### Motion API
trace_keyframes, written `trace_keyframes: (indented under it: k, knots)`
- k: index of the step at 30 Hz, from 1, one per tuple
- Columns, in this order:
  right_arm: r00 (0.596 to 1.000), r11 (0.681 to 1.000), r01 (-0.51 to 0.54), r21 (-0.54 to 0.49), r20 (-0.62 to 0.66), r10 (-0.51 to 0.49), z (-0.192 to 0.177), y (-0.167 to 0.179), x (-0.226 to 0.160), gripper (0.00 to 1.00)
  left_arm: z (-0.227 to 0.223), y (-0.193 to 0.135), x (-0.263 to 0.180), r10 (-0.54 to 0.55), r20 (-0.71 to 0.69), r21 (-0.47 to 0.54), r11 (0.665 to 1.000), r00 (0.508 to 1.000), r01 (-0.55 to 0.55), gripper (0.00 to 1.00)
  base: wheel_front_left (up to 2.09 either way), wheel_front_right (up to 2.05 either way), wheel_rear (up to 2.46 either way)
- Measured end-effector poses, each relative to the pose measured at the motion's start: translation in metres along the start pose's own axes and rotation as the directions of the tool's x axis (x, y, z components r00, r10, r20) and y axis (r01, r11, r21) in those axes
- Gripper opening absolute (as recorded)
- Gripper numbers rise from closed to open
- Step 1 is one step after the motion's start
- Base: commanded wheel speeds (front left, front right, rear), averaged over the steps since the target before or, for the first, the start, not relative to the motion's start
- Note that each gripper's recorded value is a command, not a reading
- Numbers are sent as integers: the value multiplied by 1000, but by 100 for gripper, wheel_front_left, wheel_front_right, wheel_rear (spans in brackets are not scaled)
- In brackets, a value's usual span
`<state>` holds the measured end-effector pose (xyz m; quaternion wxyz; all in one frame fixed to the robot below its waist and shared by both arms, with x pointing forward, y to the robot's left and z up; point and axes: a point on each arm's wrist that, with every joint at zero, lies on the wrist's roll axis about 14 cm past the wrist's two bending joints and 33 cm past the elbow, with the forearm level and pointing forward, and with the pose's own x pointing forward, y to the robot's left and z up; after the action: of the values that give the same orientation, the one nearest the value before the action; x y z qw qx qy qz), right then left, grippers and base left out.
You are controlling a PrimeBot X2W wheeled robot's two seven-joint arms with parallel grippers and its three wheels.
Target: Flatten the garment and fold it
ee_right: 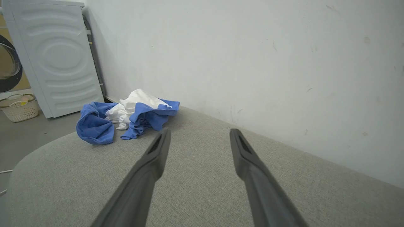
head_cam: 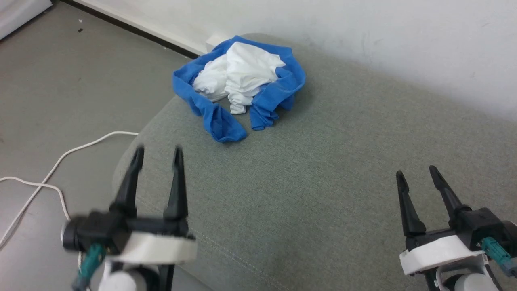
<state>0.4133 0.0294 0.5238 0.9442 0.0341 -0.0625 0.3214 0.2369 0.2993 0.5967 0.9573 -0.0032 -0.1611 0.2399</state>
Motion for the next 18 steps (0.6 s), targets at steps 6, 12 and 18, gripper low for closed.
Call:
trace_keyframes:
  k: [6,12,18]
  knots:
    - [1000,1000,1,-9,1,-1,2,-6,5,100,70,-35,69,-184,125,104,980,975,171,100,0,0,0]
    - [1000,1000,-13,-24,11,13,5,-17,11,100,84,-28,138,-205,58,200,961,977,190,100,0,0,0]
    - [1000,999,-6,-36,29,7,10,-38,13,100,75,-31,190,-188,-28,212,959,982,189,100,0,0,0]
